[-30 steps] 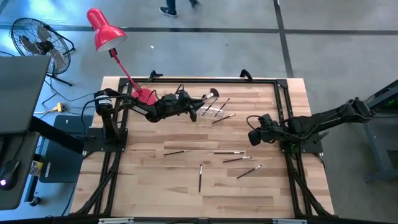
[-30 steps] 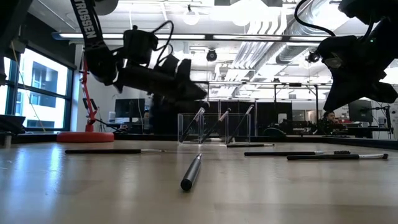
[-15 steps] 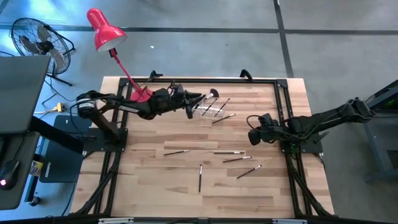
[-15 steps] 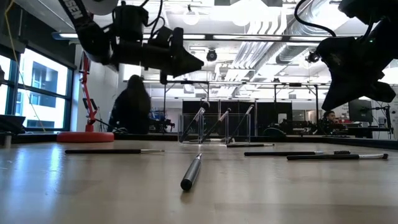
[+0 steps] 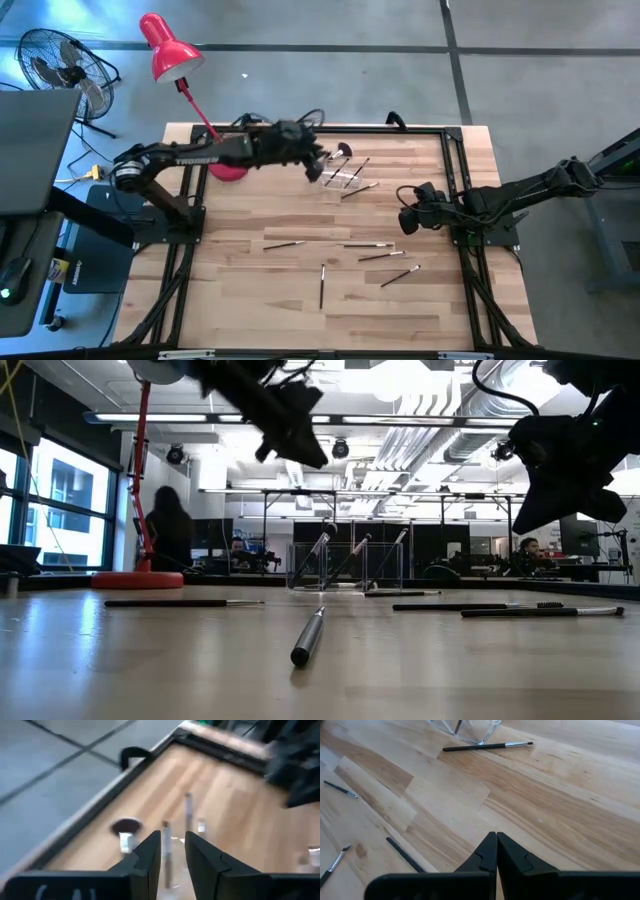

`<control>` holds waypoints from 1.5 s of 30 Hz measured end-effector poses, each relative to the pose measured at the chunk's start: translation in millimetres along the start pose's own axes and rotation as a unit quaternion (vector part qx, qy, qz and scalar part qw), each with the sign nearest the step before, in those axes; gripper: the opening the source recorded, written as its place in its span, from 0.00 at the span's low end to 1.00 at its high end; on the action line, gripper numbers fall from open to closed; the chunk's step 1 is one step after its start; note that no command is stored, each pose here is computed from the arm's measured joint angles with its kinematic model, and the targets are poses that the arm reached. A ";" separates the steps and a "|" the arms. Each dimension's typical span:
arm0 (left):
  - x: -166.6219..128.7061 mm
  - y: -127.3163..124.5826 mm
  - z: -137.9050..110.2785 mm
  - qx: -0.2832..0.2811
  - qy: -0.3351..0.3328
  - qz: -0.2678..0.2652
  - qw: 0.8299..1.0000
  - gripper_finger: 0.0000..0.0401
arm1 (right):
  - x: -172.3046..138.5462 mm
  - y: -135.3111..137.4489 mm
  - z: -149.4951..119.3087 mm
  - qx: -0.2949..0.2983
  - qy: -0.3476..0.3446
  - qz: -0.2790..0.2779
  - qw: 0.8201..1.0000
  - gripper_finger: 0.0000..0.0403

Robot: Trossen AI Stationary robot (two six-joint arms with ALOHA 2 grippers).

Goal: Put items in baskets/containers
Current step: Adjust the transparent organizer

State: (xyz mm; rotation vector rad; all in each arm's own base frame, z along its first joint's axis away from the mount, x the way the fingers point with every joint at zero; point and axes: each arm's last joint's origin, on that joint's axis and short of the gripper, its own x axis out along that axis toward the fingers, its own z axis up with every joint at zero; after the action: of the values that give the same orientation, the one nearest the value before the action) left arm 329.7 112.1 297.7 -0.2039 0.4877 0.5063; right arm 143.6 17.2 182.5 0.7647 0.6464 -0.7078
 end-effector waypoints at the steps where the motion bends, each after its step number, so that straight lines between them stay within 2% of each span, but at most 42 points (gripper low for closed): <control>1: 1.2 -0.7 7.2 0.014 0.015 0.009 1.000 0.21 | 0.0 0.2 0.2 0.000 -0.002 0.000 1.000 0.00; 3: 7.1 2.2 18.1 0.034 0.052 0.024 0.998 0.21 | 0.0 0.4 0.5 0.001 -0.005 0.001 1.000 0.00; 7: 20.7 11.3 51.1 0.051 0.064 0.029 0.996 0.21 | 0.1 0.4 0.4 0.004 -0.005 0.001 1.000 0.00; 12: 53.5 34.2 65.9 0.049 0.119 0.024 0.991 0.22 | 0.1 0.8 0.6 0.016 -0.006 0.003 1.000 0.00; 14: 59.3 47.1 64.6 0.041 0.161 0.010 0.986 0.24 | 0.1 0.7 0.7 0.018 -0.007 0.002 1.000 0.00; 17: 76.6 58.5 72.3 0.044 0.145 -0.001 0.988 0.31 | 0.1 0.7 0.7 0.018 -0.008 0.002 1.000 0.00; 20: 89.7 73.3 65.0 0.034 0.174 0.004 0.984 0.39 | 0.1 0.7 0.7 0.023 -0.008 0.002 1.000 0.00; 23: 101.5 81.4 68.5 0.058 0.155 0.004 0.986 0.47 | 0.1 0.6 0.8 0.034 -0.010 0.001 0.999 0.00; 27: 122.9 94.4 54.6 0.053 0.184 -0.014 0.981 0.53 | 0.1 0.1 1.8 0.046 -0.028 -0.006 0.999 0.00; 30: 141.2 99.7 35.6 0.034 0.218 -0.058 0.974 0.54 | 0.0 -0.3 2.6 0.047 -0.042 -0.012 0.998 0.00; 33: 142.6 99.9 33.5 0.032 0.223 -0.085 0.971 0.54 | 0.0 -0.5 3.0 0.049 -0.048 -0.014 0.998 0.00; 36: 143.3 100.0 28.4 0.040 0.242 -0.088 0.966 0.54 | 0.0 -0.5 3.0 0.049 -0.049 -0.014 0.997 0.00; 41: 155.9 97.5 18.5 0.057 0.254 -0.062 0.963 0.54 | 0.0 -0.5 2.9 0.049 -0.049 -0.014 0.997 0.00; 43: 156.7 96.7 7.5 0.051 0.292 -0.072 0.952 0.54 | -0.1 -0.5 3.0 0.050 -0.049 -0.014 0.997 0.00; 45: 163.0 91.0 3.2 0.061 0.294 -0.091 0.950 0.54 | 0.0 -0.5 2.9 0.050 -0.049 -0.014 0.997 0.00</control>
State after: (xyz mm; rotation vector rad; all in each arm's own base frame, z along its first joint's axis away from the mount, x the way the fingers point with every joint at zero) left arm 409.1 258.6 213.6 -0.2777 1.0693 0.2250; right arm 144.0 14.6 183.9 0.8086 0.5367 -0.8031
